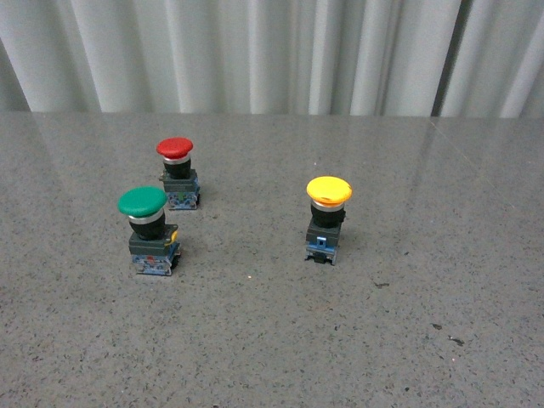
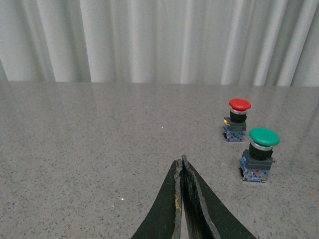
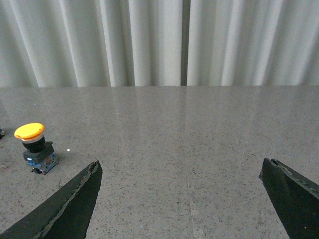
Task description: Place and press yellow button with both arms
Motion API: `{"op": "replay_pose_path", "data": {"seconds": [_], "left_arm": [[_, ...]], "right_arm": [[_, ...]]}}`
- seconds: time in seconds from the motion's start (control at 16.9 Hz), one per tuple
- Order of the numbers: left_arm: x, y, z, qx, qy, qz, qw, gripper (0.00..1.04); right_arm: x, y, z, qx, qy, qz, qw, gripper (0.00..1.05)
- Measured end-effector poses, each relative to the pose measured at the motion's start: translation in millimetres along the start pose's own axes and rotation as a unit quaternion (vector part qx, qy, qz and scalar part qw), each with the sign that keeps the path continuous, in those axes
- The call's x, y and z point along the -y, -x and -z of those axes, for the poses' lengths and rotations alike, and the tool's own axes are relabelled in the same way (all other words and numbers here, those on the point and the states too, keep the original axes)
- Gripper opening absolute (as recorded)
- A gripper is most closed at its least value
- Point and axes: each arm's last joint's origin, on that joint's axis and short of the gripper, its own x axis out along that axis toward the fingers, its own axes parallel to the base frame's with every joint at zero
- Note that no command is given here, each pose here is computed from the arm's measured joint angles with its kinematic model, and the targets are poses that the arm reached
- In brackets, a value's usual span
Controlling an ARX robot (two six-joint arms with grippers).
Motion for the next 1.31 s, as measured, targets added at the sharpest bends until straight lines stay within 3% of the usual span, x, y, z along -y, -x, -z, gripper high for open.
{"op": "replay_pose_path", "data": {"seconds": [0.18,0.24,0.71,0.77,0.89,1.01,1.19,1.31], "left_arm": [[0,0,0,0.002,0.0,0.0,1.0,0.02],[0,0,0,0.002,0.0,0.0,1.0,0.06],[0,0,0,0.002,0.0,0.0,1.0,0.93],[0,0,0,0.002,0.0,0.0,1.0,1.0],[0,0,0,0.002,0.0,0.0,1.0,0.98],[0,0,0,0.002,0.0,0.0,1.0,0.98],[0,0,0,0.002,0.0,0.0,1.0,0.98],[0,0,0,0.002,0.0,0.0,1.0,0.98]], "right_arm": [[0,0,0,0.0,0.0,0.0,1.0,0.98],[0,0,0,0.0,0.0,0.0,1.0,0.98],[0,0,0,0.0,0.0,0.0,1.0,0.98],[0,0,0,0.0,0.0,0.0,1.0,0.98],[0,0,0,0.0,0.0,0.0,1.0,0.98],[-2,-10,-6,-0.026,-0.056,-0.046,0.997,0.98],[-20,-57,-68,0.029,-0.106,-0.121,0.987,0.98],[-41,-100,-88,0.014,-0.121,-0.154,0.981,0.98]]}}
